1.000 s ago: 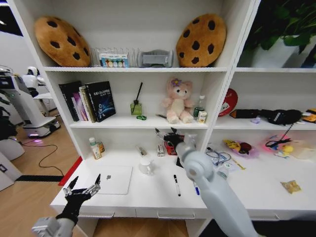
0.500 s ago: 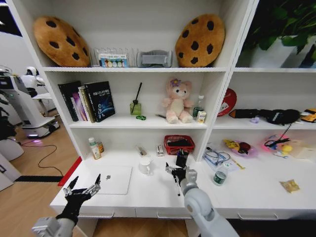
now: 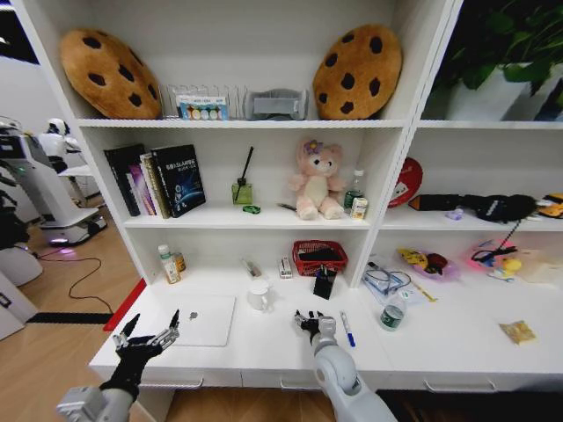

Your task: Organize the objects on the table.

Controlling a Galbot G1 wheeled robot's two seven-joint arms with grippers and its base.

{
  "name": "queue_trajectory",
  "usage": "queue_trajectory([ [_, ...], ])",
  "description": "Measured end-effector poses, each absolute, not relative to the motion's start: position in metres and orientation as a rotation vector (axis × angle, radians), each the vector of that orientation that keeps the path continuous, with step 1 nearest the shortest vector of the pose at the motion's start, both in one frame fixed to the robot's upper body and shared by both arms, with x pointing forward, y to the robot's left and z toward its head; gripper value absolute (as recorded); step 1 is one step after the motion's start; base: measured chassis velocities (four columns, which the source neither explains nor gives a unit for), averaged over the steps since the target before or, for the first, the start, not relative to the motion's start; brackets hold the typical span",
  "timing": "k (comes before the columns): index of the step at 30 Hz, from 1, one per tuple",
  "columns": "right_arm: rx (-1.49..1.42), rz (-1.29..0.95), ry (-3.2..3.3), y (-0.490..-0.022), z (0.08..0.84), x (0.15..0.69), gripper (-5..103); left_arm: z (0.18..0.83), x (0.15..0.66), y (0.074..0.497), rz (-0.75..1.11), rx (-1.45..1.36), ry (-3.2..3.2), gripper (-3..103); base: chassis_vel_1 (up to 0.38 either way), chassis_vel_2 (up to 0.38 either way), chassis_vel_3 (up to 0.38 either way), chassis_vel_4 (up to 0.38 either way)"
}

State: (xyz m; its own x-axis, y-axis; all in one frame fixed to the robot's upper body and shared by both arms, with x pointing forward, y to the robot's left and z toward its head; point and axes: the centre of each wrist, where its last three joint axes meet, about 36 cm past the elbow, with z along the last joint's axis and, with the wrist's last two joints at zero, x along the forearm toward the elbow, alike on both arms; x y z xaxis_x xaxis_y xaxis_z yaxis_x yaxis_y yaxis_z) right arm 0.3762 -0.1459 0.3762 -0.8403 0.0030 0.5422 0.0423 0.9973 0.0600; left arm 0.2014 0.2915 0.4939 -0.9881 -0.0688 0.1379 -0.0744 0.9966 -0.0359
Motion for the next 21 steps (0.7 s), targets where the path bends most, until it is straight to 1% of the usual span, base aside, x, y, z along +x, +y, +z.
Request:
queue_trajectory([
  [9, -0.036, -0.087, -2.548, -0.146, 0.374, 0.380, 79, 0.494, 0.201, 0.292, 0.062, 0.108, -3.002, 100, 0.000, 0.000, 0.000, 0.000],
  [10, -0.037, -0.086, -2.549, -0.147, 0.374, 0.382, 75, 0.494, 0.201, 0.291, 0.062, 0.108, -3.002, 100, 0.000, 0.000, 0.000, 0.000],
  [11, -0.043, -0.085, -2.545, -0.148, 0.375, 0.386, 61, 0.494, 0.201, 0.291, 0.062, 0.108, -3.002, 100, 0.000, 0.000, 0.000, 0.000],
  [12, -0.046, -0.087, -2.539, -0.148, 0.375, 0.387, 59, 0.494, 0.201, 0.292, 0.062, 0.108, -3.002, 100, 0.000, 0.000, 0.000, 0.000],
  [17, -0.052, -0.088, -2.522, -0.148, 0.373, 0.387, 56, 0.494, 0.201, 0.291, 0.062, 0.108, -3.002, 100, 0.000, 0.000, 0.000, 0.000],
  [21, -0.051, -0.093, -2.511, -0.148, 0.373, 0.389, 56, 0.494, 0.201, 0.291, 0.062, 0.108, -3.002, 100, 0.000, 0.000, 0.000, 0.000],
])
